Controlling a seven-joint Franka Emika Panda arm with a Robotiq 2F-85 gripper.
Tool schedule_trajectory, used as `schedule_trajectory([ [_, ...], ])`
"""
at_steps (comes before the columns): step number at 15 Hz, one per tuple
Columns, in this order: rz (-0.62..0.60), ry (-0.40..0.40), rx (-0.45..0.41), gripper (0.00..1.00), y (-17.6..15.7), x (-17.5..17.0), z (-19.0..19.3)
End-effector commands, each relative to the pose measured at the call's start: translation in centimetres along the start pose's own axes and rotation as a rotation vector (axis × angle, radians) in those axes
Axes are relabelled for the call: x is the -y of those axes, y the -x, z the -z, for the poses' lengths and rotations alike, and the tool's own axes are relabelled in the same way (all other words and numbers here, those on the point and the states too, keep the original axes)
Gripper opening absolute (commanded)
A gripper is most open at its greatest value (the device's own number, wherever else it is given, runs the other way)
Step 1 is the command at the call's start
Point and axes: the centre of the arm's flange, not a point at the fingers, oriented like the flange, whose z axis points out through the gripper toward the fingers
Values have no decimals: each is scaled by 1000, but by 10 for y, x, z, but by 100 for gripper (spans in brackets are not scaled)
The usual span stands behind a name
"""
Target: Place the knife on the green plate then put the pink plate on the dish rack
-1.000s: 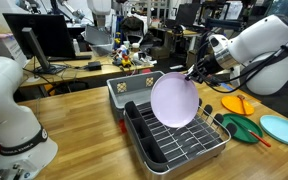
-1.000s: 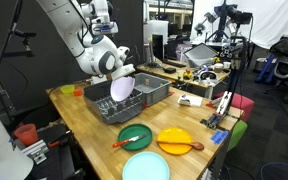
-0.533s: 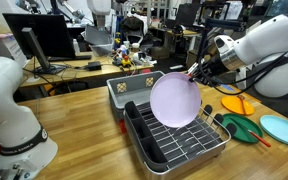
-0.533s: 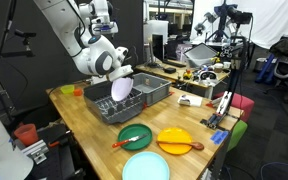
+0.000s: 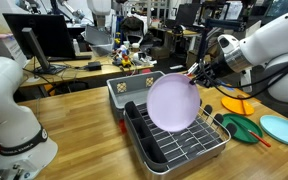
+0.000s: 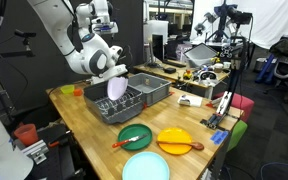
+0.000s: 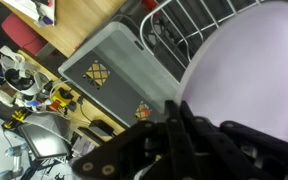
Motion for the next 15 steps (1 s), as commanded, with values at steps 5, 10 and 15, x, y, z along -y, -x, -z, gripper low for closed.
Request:
schedule_trajectory([
  [5, 38, -92, 59, 1, 65, 48, -3],
  [10, 14, -90, 55, 1, 66, 44, -1],
  [15, 9, -53, 24, 1, 55, 36, 1],
])
